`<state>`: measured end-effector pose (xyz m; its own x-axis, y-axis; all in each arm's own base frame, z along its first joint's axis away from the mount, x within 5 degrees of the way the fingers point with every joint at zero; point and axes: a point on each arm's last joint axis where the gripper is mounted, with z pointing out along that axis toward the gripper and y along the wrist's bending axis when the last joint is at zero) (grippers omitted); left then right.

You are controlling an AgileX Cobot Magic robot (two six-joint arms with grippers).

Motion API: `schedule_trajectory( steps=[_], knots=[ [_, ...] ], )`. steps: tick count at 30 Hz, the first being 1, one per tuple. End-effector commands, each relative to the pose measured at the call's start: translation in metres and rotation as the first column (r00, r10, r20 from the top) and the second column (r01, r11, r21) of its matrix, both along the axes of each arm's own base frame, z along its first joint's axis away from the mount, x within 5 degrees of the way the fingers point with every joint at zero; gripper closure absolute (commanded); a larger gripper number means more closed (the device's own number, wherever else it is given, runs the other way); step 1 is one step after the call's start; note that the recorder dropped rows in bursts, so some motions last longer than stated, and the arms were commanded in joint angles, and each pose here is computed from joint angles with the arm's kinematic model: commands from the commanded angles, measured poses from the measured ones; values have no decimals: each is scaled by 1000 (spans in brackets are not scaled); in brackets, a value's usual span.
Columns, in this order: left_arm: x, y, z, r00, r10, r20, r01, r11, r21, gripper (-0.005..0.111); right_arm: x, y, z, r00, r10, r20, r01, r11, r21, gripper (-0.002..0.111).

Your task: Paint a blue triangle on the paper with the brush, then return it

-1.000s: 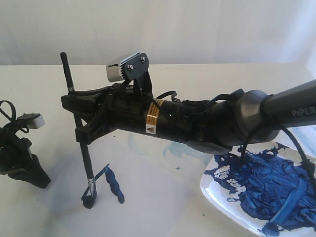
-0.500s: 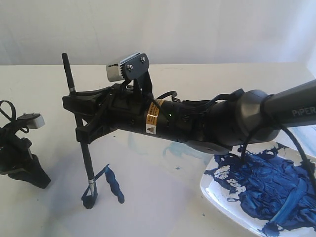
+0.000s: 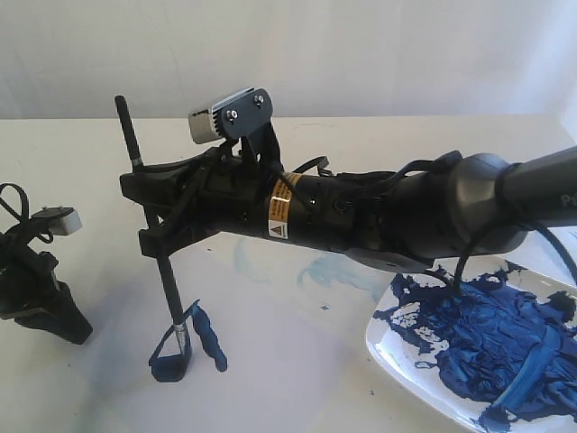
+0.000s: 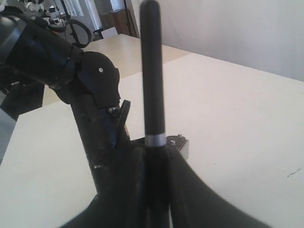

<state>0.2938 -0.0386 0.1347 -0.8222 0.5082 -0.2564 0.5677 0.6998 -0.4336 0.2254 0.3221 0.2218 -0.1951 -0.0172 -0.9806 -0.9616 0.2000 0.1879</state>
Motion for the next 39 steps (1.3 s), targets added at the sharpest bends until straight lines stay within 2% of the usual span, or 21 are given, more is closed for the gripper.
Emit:
schedule_trajectory(
  steps=[1, 24, 39],
  knots=[
    [-3, -1, 0, 1000, 2, -23, -3, 1000, -21, 107, 0, -4, 2, 1000, -10, 6, 11, 999, -43, 108],
    [-4, -1, 0, 1000, 1, -24, -2, 1000, -22, 107, 0, -12, 10, 998, -58, 31, 62, 985, -161, 108],
    [-4, -1, 0, 1000, 1, -24, -2, 1000, -22, 107, -6, -18, 35, 996, -58, 64, 65, 992, -104, 108]
  ],
)
